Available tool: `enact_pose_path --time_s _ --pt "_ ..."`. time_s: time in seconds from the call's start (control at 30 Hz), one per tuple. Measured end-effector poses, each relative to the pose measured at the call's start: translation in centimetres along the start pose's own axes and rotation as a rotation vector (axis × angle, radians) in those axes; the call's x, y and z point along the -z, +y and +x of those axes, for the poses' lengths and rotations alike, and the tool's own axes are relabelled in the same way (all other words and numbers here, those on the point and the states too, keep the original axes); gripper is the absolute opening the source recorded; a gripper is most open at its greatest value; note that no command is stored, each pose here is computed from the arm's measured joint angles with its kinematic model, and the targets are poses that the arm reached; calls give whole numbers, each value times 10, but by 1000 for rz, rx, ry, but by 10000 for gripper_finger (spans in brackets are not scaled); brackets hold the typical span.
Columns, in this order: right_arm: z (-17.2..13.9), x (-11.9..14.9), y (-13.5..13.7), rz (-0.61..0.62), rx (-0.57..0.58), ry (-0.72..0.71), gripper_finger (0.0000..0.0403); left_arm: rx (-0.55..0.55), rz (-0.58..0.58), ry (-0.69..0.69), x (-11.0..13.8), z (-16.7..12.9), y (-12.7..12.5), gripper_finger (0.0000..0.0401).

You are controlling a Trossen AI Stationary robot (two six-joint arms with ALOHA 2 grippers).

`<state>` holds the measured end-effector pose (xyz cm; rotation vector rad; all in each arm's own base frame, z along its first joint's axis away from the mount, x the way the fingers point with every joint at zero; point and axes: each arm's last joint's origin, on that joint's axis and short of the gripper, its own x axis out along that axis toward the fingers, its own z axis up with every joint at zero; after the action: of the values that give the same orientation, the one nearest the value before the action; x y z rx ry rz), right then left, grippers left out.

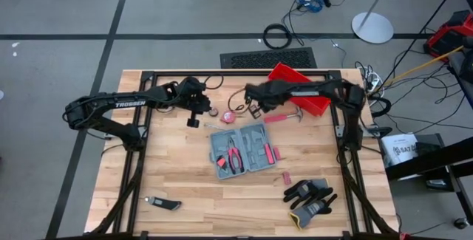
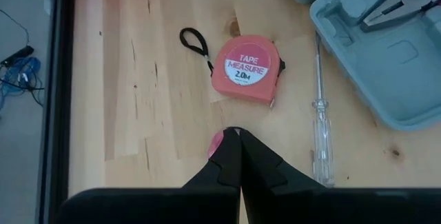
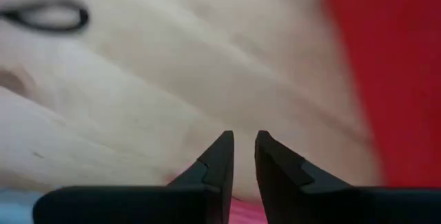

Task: Prefit tool cases
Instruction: Put the hammer into the toolbox

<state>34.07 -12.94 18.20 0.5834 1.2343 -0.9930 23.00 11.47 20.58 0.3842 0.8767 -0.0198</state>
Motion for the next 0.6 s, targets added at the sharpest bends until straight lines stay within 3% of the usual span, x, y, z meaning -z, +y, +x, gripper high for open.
enact_pose_path --time_s 0.1,0.2,0.4,0.6 --pt "25 11 11 -28 -3 115 45 3 -4 3 0 0 0 2" --pt "29 25 20 -61 -11 207 33 10 -21 11 1 0 -1 2" --pt "9 61 35 -160 17 351 4 13 -28 14 1 0 -1 2" --pt "-20 100 43 -227 76 461 3 13 -28 14 1 0 -1 2"
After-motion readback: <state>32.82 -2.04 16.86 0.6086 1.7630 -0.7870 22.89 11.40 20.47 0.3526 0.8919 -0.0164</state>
